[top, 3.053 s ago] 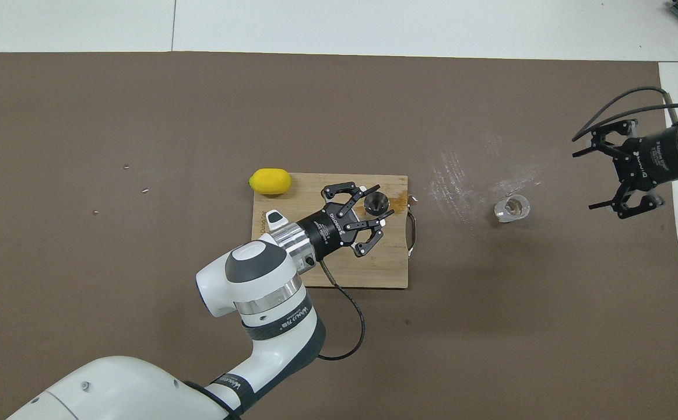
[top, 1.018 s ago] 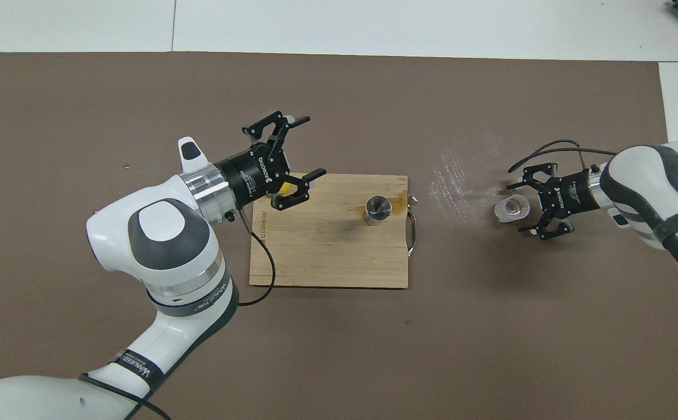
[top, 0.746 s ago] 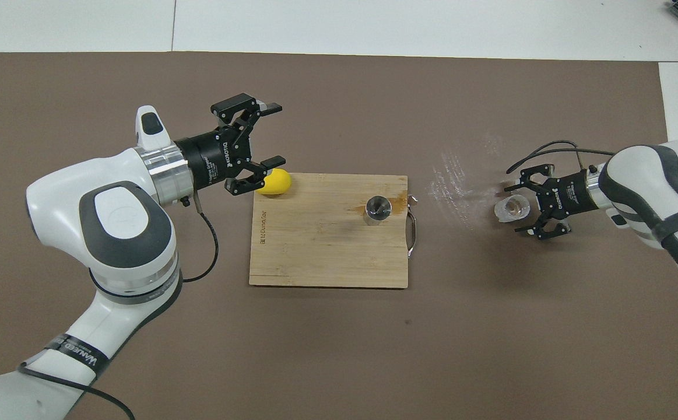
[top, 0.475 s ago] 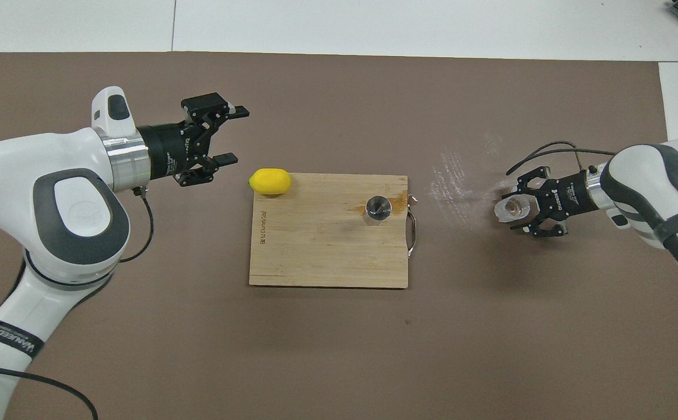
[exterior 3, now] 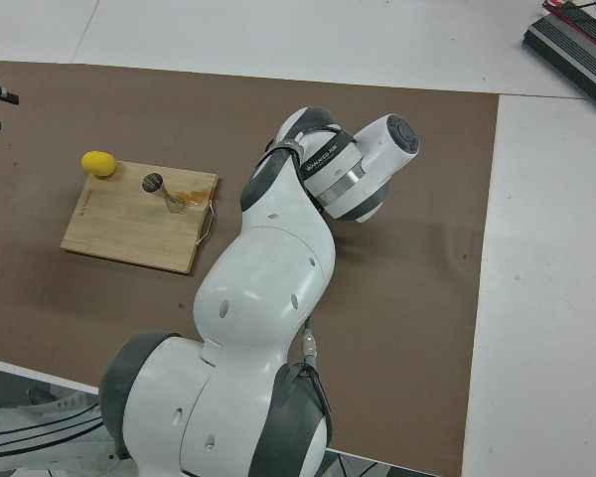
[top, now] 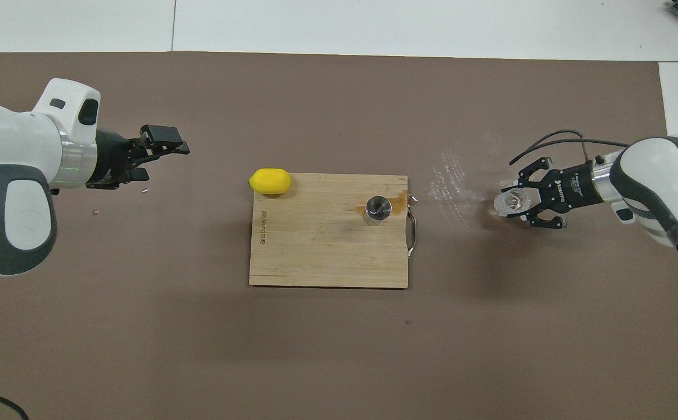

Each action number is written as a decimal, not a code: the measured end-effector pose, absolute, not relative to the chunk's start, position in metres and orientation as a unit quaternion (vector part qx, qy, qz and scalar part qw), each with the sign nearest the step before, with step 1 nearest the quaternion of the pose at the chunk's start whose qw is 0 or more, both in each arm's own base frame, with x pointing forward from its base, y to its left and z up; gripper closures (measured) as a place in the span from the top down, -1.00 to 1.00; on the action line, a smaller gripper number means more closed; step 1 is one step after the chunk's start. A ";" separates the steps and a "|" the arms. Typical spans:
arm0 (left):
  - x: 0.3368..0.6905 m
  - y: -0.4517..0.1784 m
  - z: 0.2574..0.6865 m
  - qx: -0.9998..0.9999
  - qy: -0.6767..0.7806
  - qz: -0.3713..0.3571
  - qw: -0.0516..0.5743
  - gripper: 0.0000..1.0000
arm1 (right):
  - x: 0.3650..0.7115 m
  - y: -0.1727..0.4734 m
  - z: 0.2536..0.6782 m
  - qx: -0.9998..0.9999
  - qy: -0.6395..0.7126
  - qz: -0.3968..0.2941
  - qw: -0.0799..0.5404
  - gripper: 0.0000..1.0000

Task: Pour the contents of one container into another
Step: 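Lift the glass cup over the steel cup while the left gripper rests, then tilt the glass cup with the right gripper to pour into the steel cup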

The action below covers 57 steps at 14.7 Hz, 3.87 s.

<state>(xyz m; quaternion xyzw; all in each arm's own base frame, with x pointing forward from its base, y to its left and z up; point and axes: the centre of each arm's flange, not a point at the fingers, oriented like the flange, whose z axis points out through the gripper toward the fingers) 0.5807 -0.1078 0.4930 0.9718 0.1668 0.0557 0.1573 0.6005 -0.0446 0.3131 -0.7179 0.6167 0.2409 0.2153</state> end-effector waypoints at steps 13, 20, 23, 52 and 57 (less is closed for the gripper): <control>0.536 -0.005 0.602 1.000 -0.005 0.001 0.015 1.00 | 0.617 0.149 0.406 -0.702 0.678 0.173 0.129 0.01; 0.525 -0.024 0.652 0.999 -0.036 -0.006 0.013 1.00 | 0.604 0.213 0.410 -0.721 0.675 0.118 0.101 0.01; 0.524 -0.024 0.651 0.999 -0.036 -0.009 0.013 1.00 | 0.607 0.211 0.415 -0.729 0.670 0.101 0.097 0.01; 0.525 -0.028 0.635 0.999 -0.037 -0.016 0.013 1.00 | 0.558 0.301 0.427 -0.847 0.516 -0.122 0.041 0.01; 0.525 -0.028 0.634 0.999 -0.037 -0.016 0.013 1.00 | 0.555 0.301 0.427 -0.848 0.514 -0.123 0.042 0.01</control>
